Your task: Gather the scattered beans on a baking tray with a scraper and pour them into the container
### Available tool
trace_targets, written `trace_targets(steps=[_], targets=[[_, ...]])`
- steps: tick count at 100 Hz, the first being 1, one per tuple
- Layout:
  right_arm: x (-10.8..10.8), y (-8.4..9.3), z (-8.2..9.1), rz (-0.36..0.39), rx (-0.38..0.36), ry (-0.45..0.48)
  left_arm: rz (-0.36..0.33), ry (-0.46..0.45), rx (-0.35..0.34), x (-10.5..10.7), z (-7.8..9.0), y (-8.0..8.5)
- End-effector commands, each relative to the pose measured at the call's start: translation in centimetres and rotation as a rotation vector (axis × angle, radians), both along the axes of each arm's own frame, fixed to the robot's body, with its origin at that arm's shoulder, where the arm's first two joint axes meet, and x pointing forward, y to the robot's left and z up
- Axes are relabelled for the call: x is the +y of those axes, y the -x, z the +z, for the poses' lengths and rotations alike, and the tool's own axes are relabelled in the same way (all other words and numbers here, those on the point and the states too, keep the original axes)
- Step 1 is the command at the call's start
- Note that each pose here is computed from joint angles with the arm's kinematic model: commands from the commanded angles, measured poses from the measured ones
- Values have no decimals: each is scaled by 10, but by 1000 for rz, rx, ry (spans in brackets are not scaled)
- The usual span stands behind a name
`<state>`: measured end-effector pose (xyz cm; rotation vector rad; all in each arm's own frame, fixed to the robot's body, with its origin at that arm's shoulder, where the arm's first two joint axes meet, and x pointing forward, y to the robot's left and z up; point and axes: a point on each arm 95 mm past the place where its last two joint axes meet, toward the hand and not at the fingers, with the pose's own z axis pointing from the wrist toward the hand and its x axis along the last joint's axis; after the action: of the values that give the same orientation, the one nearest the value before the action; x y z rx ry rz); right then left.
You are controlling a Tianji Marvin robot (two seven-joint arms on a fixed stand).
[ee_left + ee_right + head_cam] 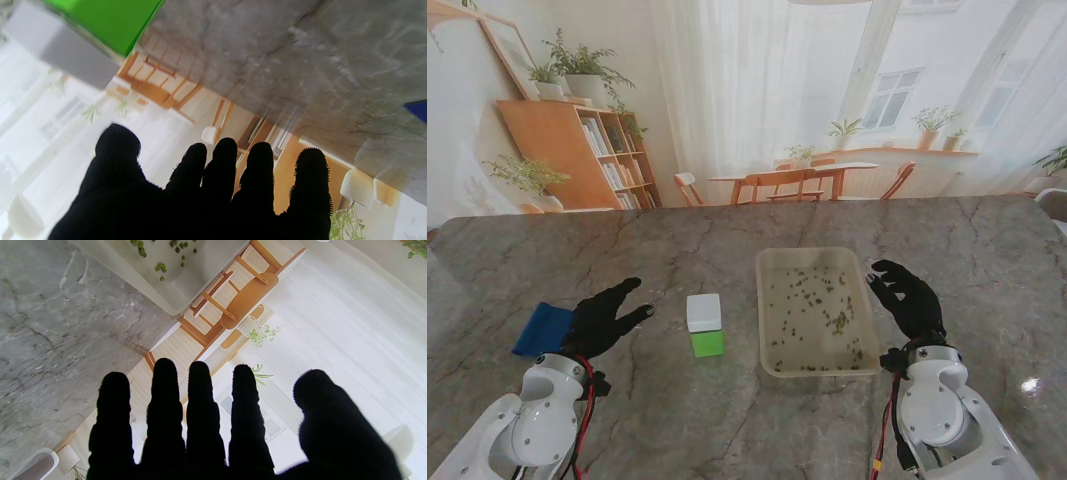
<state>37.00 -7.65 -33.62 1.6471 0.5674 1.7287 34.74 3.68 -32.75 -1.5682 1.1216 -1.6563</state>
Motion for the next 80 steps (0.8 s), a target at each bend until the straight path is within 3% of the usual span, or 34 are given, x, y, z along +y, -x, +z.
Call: trace_targets(steps=[1, 17, 36, 52, 80], targets=[[2, 1, -2, 10, 14, -5, -7, -41, 43, 6, -10, 8], [7, 1, 0, 27, 15, -3, -64, -118, 122, 7, -26, 13], [9, -1, 0, 42, 21, -5, -169, -116, 211, -5, -47, 3], [9, -1, -1, 42, 23, -5, -251, -104, 219, -18, -59, -10], [8, 0, 0, 28, 20, -4, -320, -24, 200, -32, -66, -23]])
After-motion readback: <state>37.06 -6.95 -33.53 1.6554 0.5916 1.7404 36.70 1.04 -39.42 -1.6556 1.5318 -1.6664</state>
